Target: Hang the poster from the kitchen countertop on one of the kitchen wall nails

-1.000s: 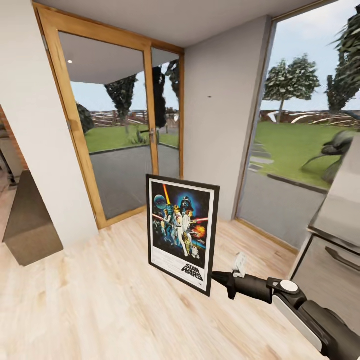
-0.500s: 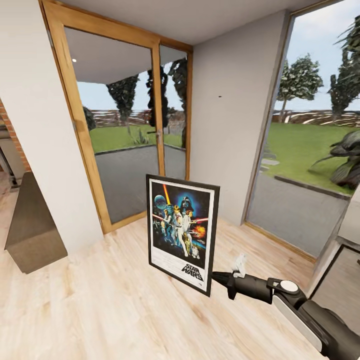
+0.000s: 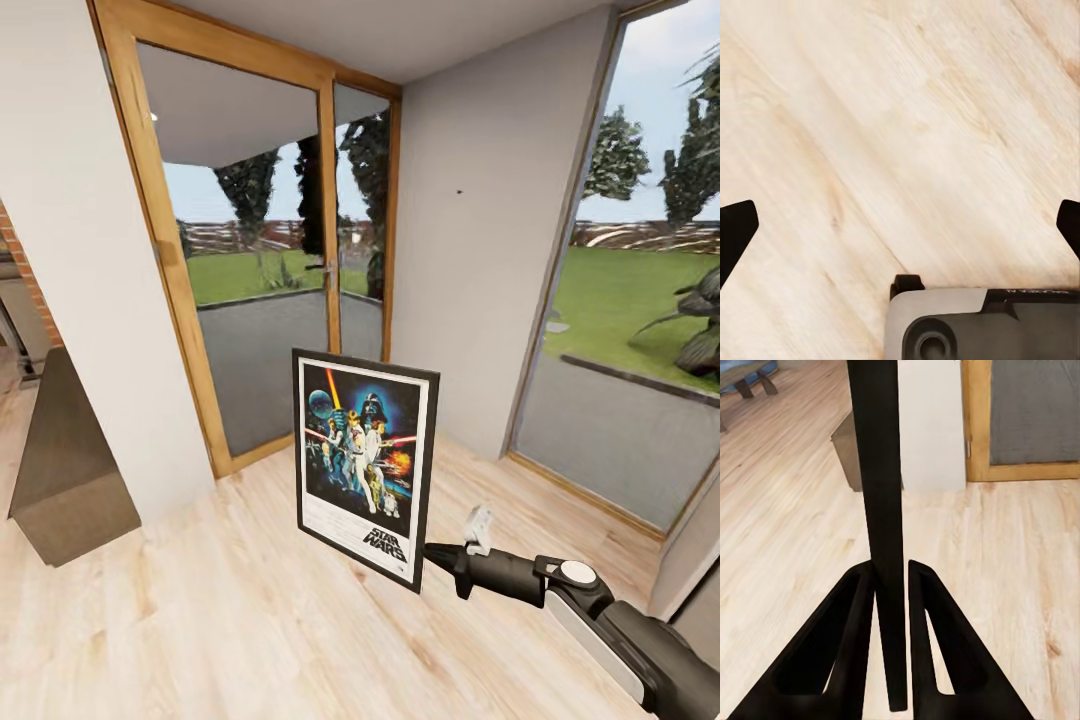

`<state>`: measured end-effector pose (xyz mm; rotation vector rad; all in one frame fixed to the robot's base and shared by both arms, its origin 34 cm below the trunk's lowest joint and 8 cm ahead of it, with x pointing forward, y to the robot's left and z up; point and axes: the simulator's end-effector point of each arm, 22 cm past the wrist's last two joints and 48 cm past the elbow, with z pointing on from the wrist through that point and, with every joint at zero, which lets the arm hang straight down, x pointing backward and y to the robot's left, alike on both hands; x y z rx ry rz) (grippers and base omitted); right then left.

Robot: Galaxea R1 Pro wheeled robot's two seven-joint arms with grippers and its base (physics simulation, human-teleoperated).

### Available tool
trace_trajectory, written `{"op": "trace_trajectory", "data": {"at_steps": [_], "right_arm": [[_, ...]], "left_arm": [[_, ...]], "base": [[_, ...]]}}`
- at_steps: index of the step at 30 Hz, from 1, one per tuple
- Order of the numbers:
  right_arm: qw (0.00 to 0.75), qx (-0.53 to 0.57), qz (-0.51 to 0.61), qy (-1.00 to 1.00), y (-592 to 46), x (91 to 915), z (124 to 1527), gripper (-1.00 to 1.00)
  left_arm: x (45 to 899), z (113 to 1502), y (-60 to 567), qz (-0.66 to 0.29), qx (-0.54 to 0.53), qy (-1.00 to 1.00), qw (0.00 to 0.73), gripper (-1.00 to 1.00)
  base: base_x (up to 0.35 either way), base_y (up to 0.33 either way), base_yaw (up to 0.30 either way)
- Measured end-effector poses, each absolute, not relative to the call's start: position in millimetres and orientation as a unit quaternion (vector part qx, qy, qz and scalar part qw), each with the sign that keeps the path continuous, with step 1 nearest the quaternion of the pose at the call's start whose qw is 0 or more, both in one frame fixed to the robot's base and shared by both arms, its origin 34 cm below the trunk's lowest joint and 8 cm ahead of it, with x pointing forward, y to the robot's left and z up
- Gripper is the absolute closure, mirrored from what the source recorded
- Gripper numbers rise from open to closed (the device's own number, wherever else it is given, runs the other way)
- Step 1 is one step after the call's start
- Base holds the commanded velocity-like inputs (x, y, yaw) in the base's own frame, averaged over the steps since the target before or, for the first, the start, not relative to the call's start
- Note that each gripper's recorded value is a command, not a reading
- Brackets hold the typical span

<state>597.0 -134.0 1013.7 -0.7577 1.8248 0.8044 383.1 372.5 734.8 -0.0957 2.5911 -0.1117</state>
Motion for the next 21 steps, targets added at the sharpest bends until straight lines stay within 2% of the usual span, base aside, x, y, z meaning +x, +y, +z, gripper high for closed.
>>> {"op": "trace_trajectory", "data": {"at_steps": [7, 21], "right_arm": [[0.483, -0.311, 0.331, 0.749, -133.9, 596.7, 1013.7, 1.00], [0.485, -0.312, 0.329, 0.748, -134.3, 596.6, 1016.4, 1.00]], "left_arm": [[383.2, 734.8, 372.4, -0.041, -0.035, 0.961, 0.270, -1.00], [384.8, 736.4, 372.3, -0.042, -0.035, 0.961, 0.273, -1.00]], "base": [[0.261, 0.265, -0.129], [0.266, 0.254, -0.284]]}}
